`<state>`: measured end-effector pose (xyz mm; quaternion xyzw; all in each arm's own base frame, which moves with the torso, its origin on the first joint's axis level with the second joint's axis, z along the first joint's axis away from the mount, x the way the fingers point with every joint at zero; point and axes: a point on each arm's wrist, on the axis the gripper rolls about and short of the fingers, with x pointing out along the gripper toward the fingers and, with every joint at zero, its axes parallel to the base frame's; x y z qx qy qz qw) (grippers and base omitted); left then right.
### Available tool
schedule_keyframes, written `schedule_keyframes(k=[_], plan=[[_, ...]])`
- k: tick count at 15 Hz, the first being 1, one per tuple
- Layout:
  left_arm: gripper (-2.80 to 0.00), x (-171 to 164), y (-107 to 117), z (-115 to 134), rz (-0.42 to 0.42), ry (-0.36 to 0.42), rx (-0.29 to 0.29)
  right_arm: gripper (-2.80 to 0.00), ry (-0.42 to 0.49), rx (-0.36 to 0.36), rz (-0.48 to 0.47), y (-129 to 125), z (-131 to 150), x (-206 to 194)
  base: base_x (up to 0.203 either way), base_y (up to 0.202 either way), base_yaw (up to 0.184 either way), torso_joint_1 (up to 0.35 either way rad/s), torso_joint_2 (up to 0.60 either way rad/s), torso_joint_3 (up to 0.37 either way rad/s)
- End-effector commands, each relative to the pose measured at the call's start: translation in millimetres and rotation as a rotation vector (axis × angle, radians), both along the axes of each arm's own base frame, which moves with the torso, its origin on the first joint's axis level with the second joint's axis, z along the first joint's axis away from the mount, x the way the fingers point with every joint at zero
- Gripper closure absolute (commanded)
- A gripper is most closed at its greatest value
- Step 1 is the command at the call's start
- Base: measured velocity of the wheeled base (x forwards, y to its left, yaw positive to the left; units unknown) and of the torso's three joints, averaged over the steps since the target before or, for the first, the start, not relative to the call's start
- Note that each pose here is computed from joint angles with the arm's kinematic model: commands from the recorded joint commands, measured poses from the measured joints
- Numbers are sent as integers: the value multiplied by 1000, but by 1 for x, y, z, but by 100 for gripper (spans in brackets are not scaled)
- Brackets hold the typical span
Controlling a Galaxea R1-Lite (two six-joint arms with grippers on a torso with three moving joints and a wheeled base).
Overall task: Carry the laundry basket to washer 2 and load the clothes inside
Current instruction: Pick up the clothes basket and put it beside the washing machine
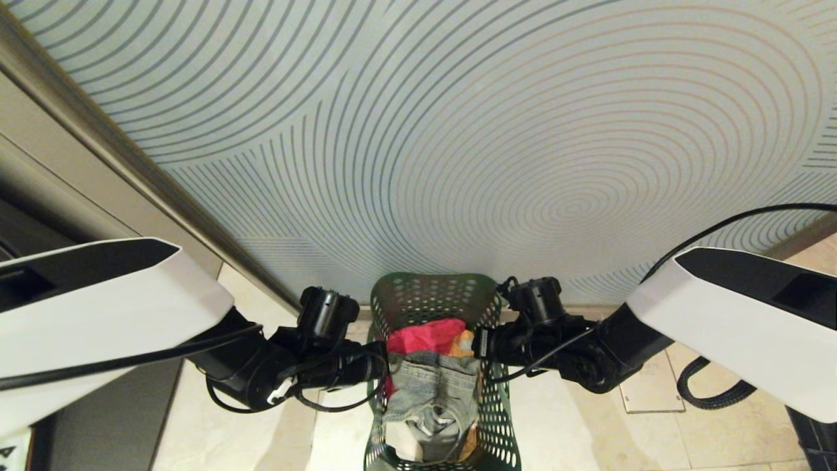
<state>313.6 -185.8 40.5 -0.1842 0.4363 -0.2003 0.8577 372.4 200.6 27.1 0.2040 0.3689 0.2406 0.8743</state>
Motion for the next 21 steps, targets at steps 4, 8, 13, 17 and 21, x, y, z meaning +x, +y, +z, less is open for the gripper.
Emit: schedule_keyframes(k=[4, 8, 13, 17, 21], plan=[[0, -1, -3, 2, -8, -7, -9, 0, -5, 8, 15, 6, 2, -4, 0, 0, 0, 0, 0, 0], [0, -5, -3, 22, -18, 2, -96, 0, -32, 29, 28, 9, 22, -13, 0, 0, 0, 0, 0, 0], [0, -19, 2, 54, -65, 35, -165, 0, -47, 66, 36, 8, 50, -33, 0, 0, 0, 0, 0, 0], [0, -21, 1, 62, -74, 13, -176, 0, -45, 62, 41, 5, 55, -44, 0, 0, 0, 0, 0, 0], [0, -30, 0, 65, -89, 14, -176, 0, -56, 62, 42, 6, 60, -48, 0, 0, 0, 3, 1, 43]])
